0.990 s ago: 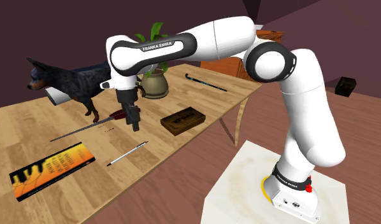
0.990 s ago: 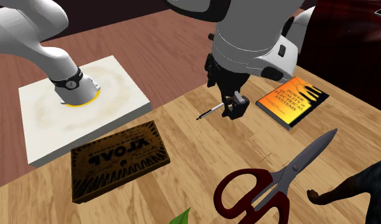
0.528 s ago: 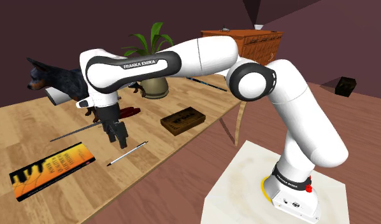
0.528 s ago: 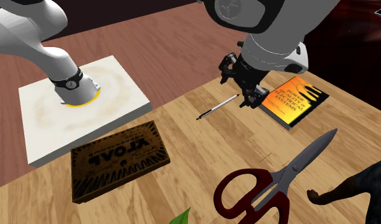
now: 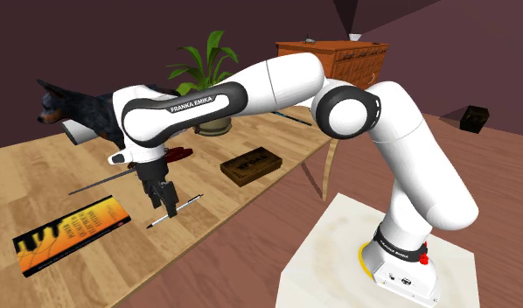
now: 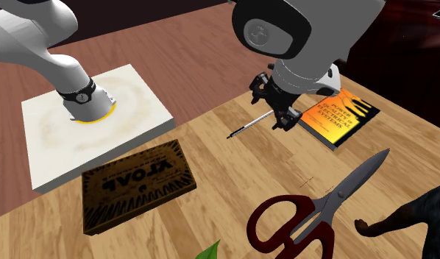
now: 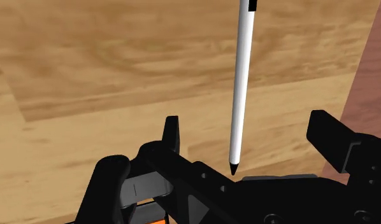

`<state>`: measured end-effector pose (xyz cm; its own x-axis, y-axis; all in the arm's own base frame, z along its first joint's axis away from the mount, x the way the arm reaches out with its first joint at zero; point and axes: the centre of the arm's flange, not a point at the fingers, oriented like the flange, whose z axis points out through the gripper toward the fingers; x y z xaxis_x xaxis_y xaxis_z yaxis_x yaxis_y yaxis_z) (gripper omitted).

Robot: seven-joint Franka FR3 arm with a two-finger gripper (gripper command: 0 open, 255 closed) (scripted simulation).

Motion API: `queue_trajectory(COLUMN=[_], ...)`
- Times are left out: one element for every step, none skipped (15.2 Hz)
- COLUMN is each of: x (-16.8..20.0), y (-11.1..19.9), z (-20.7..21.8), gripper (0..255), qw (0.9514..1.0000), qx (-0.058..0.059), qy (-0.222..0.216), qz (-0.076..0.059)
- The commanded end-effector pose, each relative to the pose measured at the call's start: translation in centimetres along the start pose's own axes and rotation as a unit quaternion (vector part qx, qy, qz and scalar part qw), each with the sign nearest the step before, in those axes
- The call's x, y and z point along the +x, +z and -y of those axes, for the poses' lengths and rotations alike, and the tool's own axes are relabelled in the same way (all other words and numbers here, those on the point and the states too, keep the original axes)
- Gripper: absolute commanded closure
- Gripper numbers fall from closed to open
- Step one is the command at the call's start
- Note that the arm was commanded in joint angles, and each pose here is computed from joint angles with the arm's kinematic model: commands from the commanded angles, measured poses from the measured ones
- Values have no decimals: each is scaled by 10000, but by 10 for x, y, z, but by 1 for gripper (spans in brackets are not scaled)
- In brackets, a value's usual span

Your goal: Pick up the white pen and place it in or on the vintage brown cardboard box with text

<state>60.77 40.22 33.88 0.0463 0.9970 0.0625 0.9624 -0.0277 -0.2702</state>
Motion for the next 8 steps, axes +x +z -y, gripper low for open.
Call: queue_trajectory(x=[0,0,0,0,0,0,0,0], y=[2,2,2,2,2,2,2,2], z=[0,0,0,0,0,0,0,0], gripper=[0,0,0,0,0,0,255,255], qw=[10000,10000,10000,10000,10000,10000,10000,10000], qx=[-2,-2,-2,-2,-2,-2,-2,-2], qy=[0,0,0,0,0,0,0,0], qz=[-1,-1,-1,-1,-1,-1,-1,-1])
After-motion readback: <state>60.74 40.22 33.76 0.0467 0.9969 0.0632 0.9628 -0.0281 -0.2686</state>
